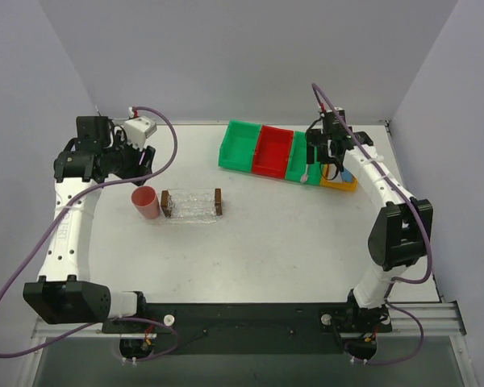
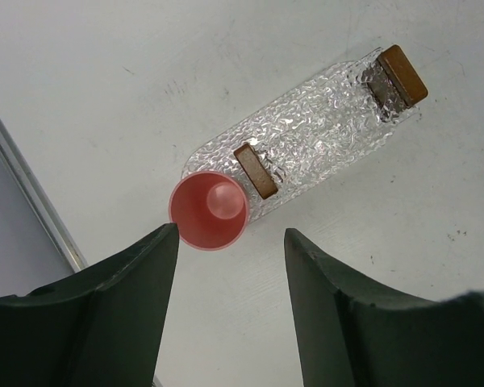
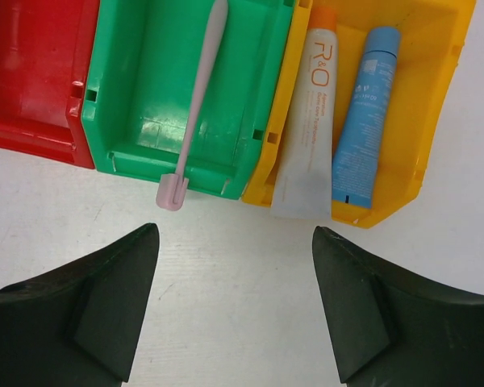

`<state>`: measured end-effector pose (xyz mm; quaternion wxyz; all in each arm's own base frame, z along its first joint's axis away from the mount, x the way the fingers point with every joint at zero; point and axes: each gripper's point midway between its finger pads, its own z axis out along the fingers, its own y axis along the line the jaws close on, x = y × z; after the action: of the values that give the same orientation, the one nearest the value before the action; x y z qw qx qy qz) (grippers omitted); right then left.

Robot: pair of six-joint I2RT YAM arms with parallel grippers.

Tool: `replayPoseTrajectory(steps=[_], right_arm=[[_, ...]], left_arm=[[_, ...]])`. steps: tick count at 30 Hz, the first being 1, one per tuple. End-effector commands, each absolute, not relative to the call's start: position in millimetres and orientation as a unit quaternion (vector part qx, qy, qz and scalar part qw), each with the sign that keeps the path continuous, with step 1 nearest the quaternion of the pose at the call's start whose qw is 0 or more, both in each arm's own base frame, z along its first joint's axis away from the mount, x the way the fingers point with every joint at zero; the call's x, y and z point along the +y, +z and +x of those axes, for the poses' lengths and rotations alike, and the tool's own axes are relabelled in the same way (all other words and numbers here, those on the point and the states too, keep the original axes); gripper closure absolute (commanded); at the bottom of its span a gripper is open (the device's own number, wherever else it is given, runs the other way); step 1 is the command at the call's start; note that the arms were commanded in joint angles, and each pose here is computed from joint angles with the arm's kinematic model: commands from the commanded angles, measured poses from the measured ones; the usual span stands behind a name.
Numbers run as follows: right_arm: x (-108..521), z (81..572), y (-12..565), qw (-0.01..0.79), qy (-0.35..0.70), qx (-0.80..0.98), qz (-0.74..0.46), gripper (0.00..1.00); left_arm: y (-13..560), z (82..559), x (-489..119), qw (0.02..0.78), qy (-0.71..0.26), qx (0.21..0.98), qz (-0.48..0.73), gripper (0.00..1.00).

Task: Prepare toiletry sets of a toothbrush and toothpaste on the tray

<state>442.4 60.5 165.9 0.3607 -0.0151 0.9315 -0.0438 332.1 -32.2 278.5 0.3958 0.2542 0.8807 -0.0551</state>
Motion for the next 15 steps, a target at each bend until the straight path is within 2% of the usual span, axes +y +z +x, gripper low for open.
replayPoseTrajectory(steps=[1, 5, 15], right_arm=[[55.8, 458.4, 175.6, 0.379, -0.058, 0.924, -0.008, 0.30], [72.3, 463.2, 170.0, 0.381, -0.052, 0.923, -0.024, 0.36], [93.5, 477.2, 141.0, 0.363, -0.060, 0.929, -0.045, 0.40]], left_arm=[[296.3, 338.6, -39.5, 0.444, -0.058, 0.857, 0.256, 0.35], [293.2, 338.9, -40.2, 0.446, -0.061, 0.857, 0.252, 0.35], [288.2, 336.3, -49.1, 0.443, -0.061, 0.857, 0.258, 0.35]])
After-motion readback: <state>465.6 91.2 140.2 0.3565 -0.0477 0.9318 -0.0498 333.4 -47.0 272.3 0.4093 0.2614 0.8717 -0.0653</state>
